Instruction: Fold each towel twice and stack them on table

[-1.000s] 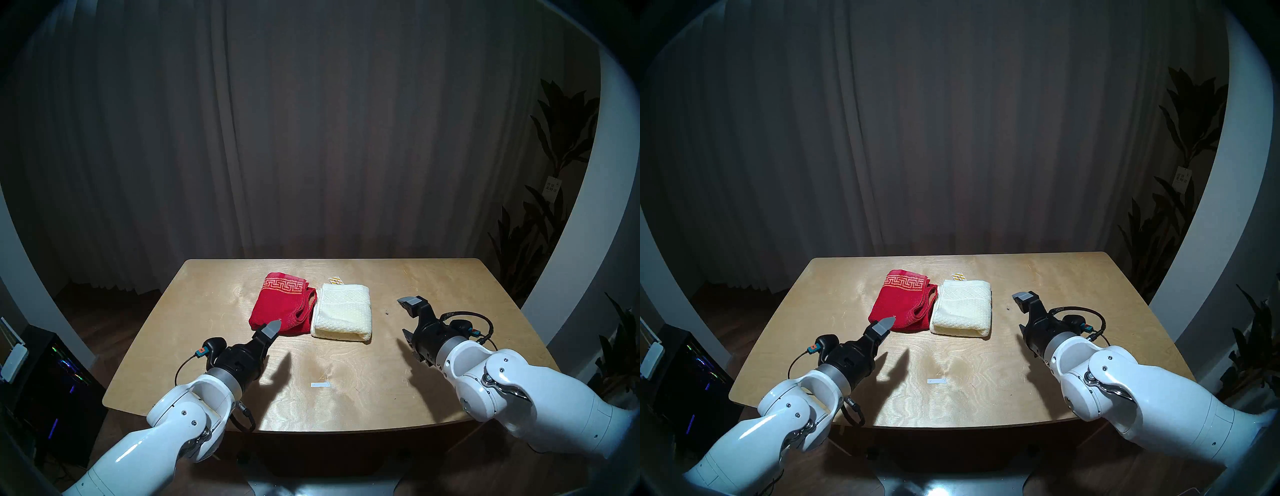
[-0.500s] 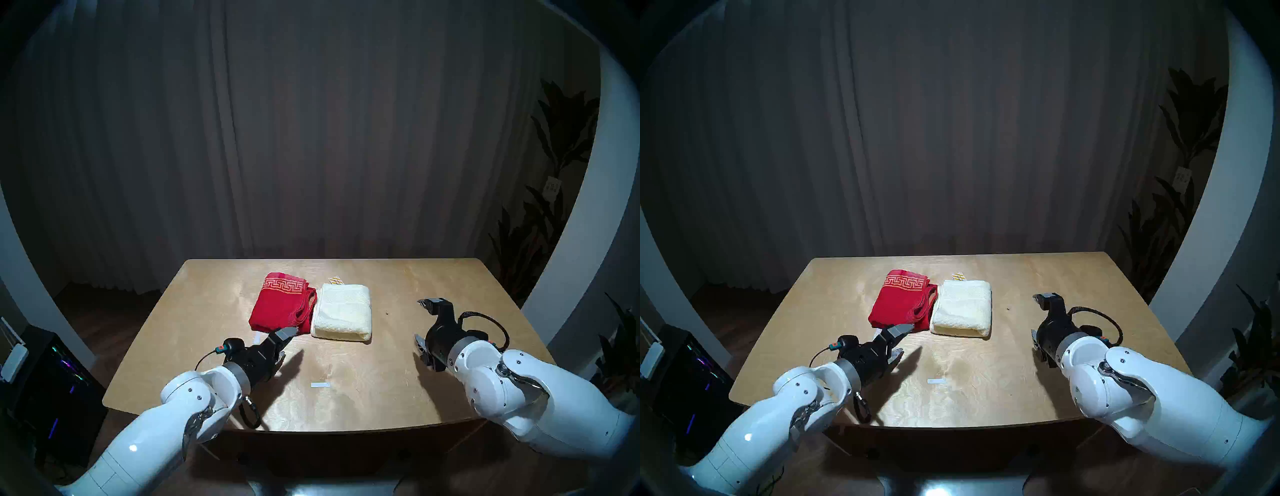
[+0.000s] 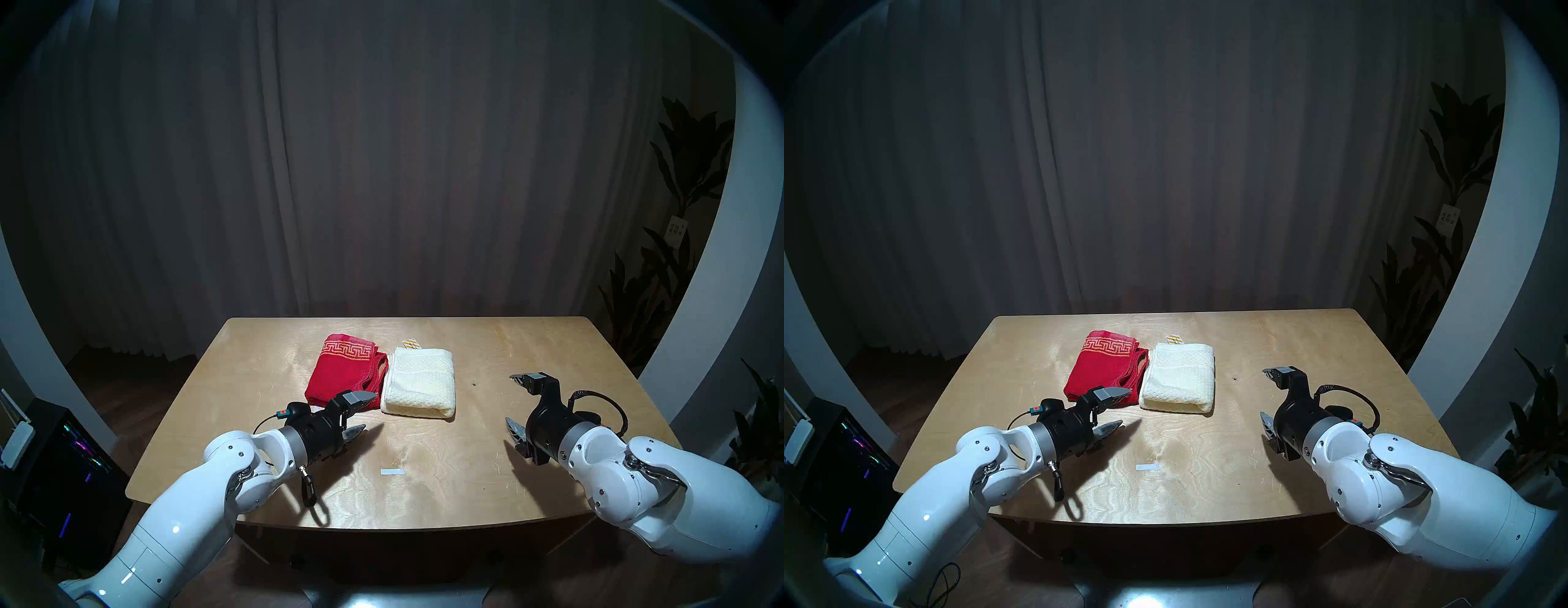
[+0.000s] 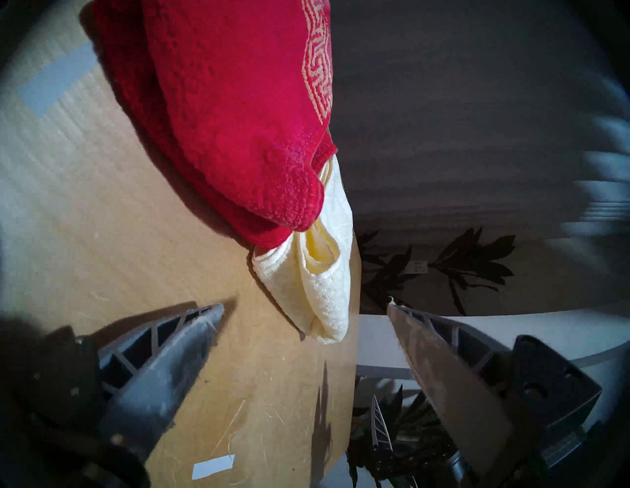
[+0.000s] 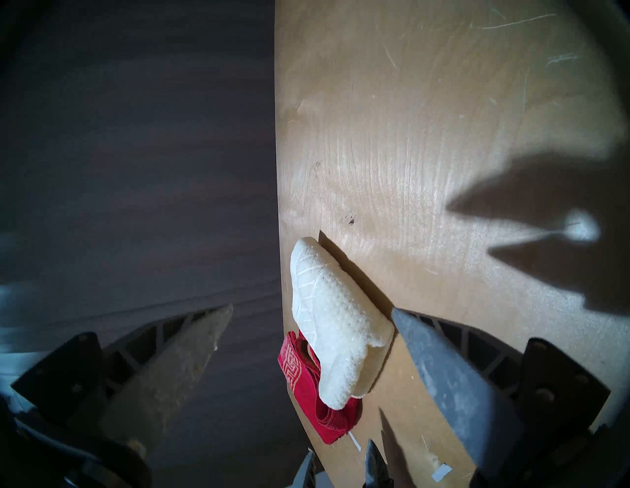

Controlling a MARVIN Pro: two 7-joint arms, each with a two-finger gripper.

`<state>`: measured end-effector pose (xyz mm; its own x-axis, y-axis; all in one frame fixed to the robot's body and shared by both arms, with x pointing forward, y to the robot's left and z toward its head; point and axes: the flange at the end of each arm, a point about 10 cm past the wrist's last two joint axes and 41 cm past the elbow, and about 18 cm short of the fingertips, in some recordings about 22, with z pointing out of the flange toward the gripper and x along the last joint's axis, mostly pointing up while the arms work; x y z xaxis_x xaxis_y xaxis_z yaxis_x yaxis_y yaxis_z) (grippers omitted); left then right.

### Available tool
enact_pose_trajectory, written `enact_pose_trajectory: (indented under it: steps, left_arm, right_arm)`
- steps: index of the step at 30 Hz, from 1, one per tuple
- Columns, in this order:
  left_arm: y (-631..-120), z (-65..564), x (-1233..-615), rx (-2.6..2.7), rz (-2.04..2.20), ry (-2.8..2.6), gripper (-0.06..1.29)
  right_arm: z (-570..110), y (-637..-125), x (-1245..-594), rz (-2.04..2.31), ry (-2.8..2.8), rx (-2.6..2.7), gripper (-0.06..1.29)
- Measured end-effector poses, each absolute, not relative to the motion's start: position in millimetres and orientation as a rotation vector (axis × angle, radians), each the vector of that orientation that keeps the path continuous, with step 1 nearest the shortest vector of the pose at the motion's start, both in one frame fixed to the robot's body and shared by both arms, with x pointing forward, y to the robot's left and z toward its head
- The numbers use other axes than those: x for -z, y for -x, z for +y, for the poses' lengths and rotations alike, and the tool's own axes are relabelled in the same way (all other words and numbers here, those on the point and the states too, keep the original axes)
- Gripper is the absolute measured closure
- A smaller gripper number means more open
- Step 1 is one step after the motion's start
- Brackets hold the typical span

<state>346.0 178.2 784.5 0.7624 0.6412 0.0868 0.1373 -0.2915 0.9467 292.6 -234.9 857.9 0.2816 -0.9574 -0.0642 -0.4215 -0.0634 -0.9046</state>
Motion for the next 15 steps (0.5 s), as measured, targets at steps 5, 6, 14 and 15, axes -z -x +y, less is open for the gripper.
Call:
enact_pose_trajectory:
  steps: [5,6,14,15]
  left_arm:
    - [-347,174,-786,-0.534,0.576,-1.872,0.03]
    - [-347,174,-786,-0.532,0.578,-1.883,0.03]
    - [-353,171,-783,-0.528,0.646,-1.986,0.03]
    - [-354,170,-784,-0.532,0.657,-1.990,0.03]
  right_arm:
    - [-234,-294,-847,1.212,1.693,0.713,0.00]
    - [-233,-294,-845,1.205,1.697,0.710,0.00]
    - [-230,-302,-838,1.160,1.709,0.700,0.00]
    - [-230,-303,-837,1.156,1.709,0.700,0.00]
